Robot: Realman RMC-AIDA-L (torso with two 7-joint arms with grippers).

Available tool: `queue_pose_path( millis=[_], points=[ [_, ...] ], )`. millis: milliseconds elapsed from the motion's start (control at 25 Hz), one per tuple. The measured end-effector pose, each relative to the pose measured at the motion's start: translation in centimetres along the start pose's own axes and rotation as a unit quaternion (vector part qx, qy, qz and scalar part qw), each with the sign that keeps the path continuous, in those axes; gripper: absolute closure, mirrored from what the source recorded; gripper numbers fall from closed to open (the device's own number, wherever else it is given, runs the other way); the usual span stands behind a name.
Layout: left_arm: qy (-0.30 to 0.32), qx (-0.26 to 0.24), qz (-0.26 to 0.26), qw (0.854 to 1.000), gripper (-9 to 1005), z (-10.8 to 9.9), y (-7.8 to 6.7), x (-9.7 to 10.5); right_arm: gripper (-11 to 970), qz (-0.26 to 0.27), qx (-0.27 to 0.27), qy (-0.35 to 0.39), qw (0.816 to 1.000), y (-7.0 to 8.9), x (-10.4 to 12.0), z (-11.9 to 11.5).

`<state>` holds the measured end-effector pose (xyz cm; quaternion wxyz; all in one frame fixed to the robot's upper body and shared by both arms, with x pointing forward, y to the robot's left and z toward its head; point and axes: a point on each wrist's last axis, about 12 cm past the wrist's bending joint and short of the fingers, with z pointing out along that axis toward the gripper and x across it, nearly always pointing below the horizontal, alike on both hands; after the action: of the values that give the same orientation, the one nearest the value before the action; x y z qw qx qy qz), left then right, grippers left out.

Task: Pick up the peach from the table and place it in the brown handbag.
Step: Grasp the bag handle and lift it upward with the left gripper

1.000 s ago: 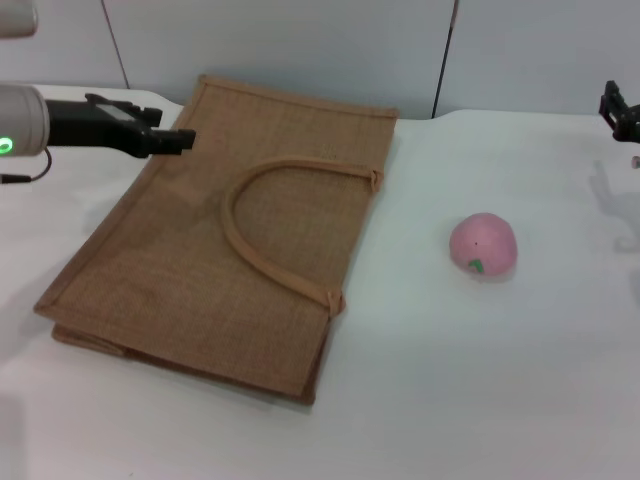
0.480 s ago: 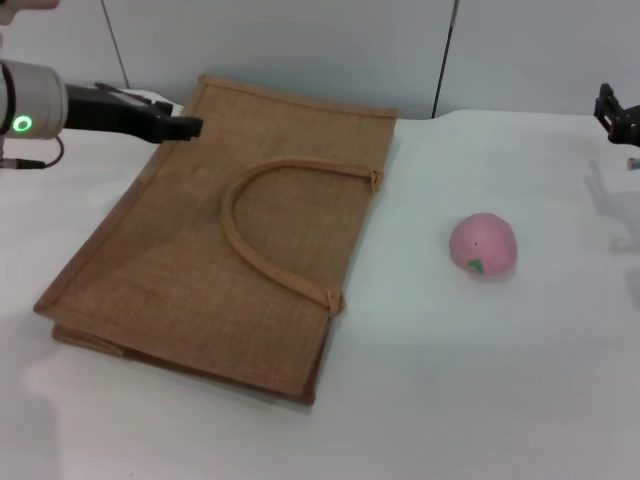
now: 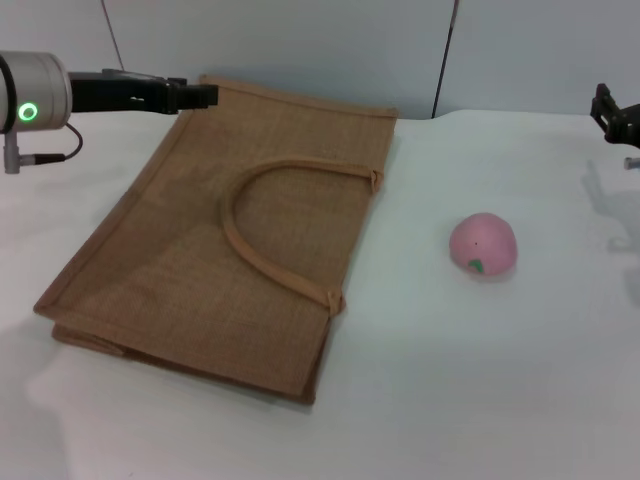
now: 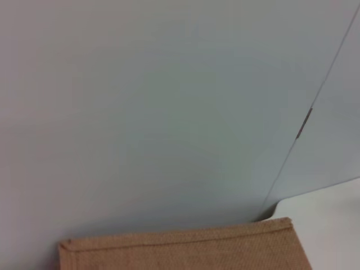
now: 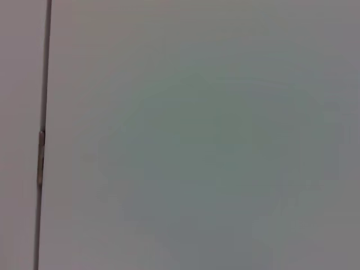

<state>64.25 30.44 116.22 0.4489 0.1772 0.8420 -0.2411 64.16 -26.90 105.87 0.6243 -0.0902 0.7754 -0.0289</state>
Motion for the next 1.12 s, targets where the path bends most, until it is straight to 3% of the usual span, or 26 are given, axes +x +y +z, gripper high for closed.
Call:
queue_pose_path(
  millis=[320,600,1120],
  points=[
    [0.023,0.010,-0.023,0.999,479,0.7,-0.3,1.0,286,0.000,-0.002,-0.001,1.000,0.1,-0.1,0.0],
    [0.086,0.026,-0.021,0.996,480,1.8,-0.7,2.1,287,0.000,-0.002,-0.001,1.000,0.2,-0.1,0.1],
    [0.121,0.029,-0.025,0.992,481,1.0,-0.1,2.1,287,-0.003,-0.012,-0.004,1.000,0.7,-0.3,0.1]
  ],
)
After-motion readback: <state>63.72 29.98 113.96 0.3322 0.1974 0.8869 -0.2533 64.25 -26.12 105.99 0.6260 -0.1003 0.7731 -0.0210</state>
